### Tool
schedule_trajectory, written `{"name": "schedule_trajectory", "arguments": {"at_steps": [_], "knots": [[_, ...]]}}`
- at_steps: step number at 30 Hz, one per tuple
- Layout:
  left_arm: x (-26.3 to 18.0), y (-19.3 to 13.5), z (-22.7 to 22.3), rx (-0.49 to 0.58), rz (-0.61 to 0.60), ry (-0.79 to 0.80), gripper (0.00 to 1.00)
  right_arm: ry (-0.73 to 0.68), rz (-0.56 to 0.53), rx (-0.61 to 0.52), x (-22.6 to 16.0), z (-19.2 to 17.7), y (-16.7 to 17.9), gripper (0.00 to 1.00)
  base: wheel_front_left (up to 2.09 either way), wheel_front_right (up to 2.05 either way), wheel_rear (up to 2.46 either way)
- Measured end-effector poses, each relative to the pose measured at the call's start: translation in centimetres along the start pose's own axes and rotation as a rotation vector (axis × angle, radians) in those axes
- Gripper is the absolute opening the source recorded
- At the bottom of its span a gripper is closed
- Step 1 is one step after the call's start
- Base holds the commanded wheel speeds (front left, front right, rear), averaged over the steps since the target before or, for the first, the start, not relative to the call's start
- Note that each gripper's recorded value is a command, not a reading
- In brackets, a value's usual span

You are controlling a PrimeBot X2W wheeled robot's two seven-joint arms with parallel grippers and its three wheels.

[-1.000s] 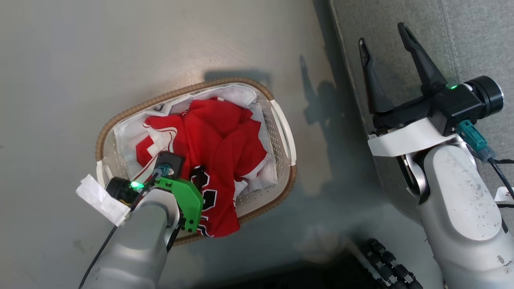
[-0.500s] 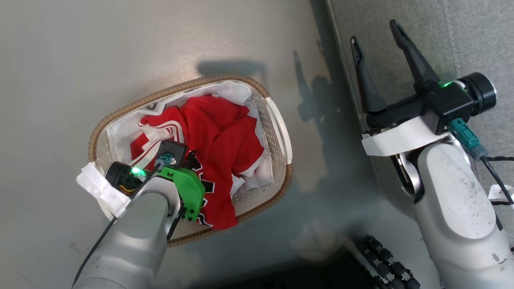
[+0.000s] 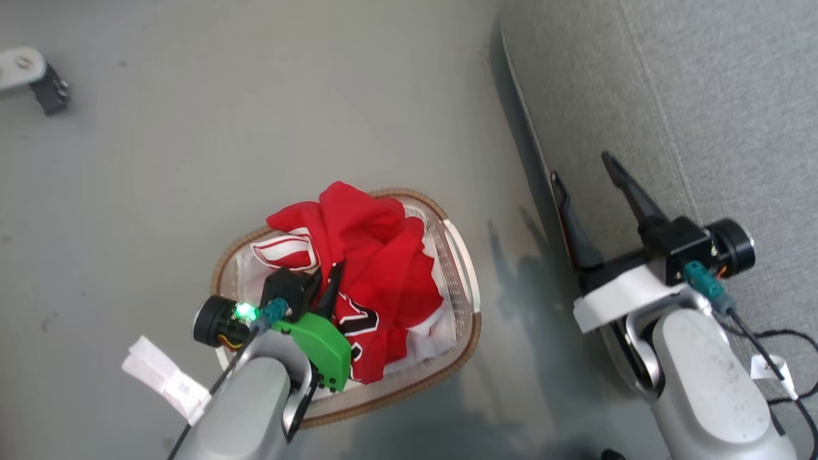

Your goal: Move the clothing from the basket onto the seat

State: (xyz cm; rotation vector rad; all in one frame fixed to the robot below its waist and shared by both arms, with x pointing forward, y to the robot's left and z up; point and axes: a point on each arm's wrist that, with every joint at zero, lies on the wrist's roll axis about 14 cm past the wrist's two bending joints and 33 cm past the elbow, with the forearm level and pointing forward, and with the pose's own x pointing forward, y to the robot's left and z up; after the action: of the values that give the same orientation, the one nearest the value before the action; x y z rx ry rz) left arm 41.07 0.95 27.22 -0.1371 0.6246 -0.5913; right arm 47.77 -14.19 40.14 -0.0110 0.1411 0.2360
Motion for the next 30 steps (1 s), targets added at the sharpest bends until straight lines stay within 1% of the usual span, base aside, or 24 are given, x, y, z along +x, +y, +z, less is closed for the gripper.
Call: {"name": "schedule_trajectory", "arguments": {"at_steps": [4, 13, 19, 21, 25, 28, 30], "knots": [[-2.2, -0.8, 3.6, 0.034, 0.01, -0.116, 0.0, -0.011, 0.015, 0.013, -1.7, 1.1, 1.1, 1.0, 0.0, 0.0, 0.0], [-8.0, -3.0, 13.6, 0.1, 0.035, -0.446, 0.0, -0.07, 0.03, 0.037, -5.2, 4.0, 3.1, 1.0, 0.0, 0.0, 0.0], [-11.6, -4.8, 18.0, 0.15, 0.03, -0.599, 0.0, -0.104, 0.052, 0.045, -6.9, 5.5, 4.5, 1.0, 0.0, 0.0, 0.0], [-12.7, -5.5, 19.3, 0.166, 0.025, -0.644, 0.0, -0.114, 0.074, 0.044, -7.4, 5.8, 5.4, 1.0, 0.0, 0.0, 0.0], [-14.7, -6.4, 21.0, 0.191, 0.025, -0.712, 0.0, -0.153, 0.154, 0.041, -8.0, 7.2, 8.2, 1.0, 0.0, 0.0, 0.0], [-15.7, -6.8, 21.5, 0.202, 0.027, -0.739, 0.0, -0.207, 0.294, 0.046, -8.8, 9.1, 12.7, 1.0, 0.0, 0.0, 0.0], [-16.2, -6.9, 21.7, 0.202, 0.027, -0.749, 0.0, -0.246, 0.417, 0.039, -9.5, 10.5, 16.2, 1.0, 0.0, 0.0, 0.0]]}}
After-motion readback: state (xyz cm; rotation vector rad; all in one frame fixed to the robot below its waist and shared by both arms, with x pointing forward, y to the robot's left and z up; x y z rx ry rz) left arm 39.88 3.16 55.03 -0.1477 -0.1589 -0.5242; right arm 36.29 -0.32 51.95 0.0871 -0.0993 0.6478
